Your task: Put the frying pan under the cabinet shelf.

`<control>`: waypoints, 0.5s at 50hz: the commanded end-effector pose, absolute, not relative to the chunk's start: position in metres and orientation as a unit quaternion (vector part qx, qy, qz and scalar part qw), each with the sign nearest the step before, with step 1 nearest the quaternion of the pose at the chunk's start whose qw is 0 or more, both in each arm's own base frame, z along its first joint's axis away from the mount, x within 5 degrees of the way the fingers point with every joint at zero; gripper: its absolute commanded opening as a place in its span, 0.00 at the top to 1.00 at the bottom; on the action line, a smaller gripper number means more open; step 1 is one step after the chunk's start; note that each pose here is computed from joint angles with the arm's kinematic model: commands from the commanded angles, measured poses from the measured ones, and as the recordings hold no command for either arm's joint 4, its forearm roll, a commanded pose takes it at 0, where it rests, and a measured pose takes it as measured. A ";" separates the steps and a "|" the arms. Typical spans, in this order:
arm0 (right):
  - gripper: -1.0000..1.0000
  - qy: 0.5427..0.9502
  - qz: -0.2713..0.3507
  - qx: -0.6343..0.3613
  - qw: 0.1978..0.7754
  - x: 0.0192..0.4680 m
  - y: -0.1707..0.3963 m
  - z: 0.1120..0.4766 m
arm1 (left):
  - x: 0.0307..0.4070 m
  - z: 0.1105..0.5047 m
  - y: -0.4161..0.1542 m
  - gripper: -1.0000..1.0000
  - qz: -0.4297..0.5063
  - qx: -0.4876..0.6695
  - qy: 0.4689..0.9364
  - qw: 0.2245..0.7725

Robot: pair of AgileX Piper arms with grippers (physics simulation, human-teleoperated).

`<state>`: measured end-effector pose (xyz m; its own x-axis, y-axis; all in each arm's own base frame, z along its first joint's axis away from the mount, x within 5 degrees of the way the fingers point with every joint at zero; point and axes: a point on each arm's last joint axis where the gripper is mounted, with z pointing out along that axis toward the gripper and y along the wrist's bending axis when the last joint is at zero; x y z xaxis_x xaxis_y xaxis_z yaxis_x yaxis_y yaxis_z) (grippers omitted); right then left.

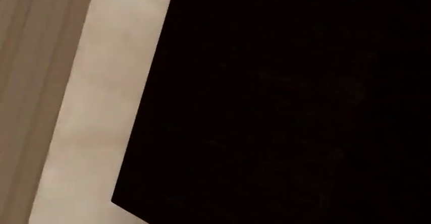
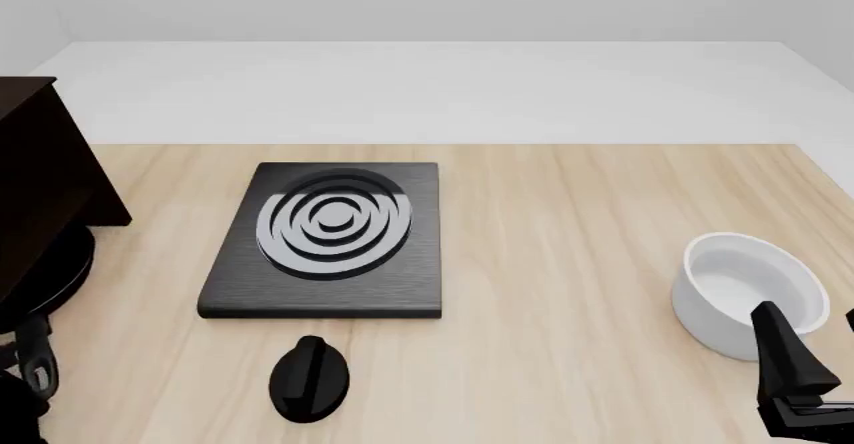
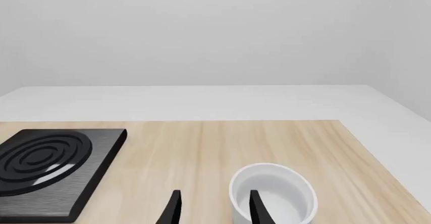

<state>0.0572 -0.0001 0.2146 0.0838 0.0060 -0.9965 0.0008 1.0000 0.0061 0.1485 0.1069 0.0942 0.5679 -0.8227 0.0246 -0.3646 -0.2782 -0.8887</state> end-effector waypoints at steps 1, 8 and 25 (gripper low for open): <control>0.00 0.677 0.002 0.002 0.736 0.057 0.000 0.215 | 0.128 0.075 0.121 1.00 -0.148 -0.788 0.413 0.432; 0.00 0.677 0.002 0.002 0.736 0.057 0.000 0.215 | 0.138 0.072 0.100 0.00 -0.167 -0.766 0.472 0.404; 0.00 0.677 0.002 0.002 0.736 0.057 0.000 0.215 | 0.144 0.100 0.065 0.00 -0.222 -0.713 0.531 0.401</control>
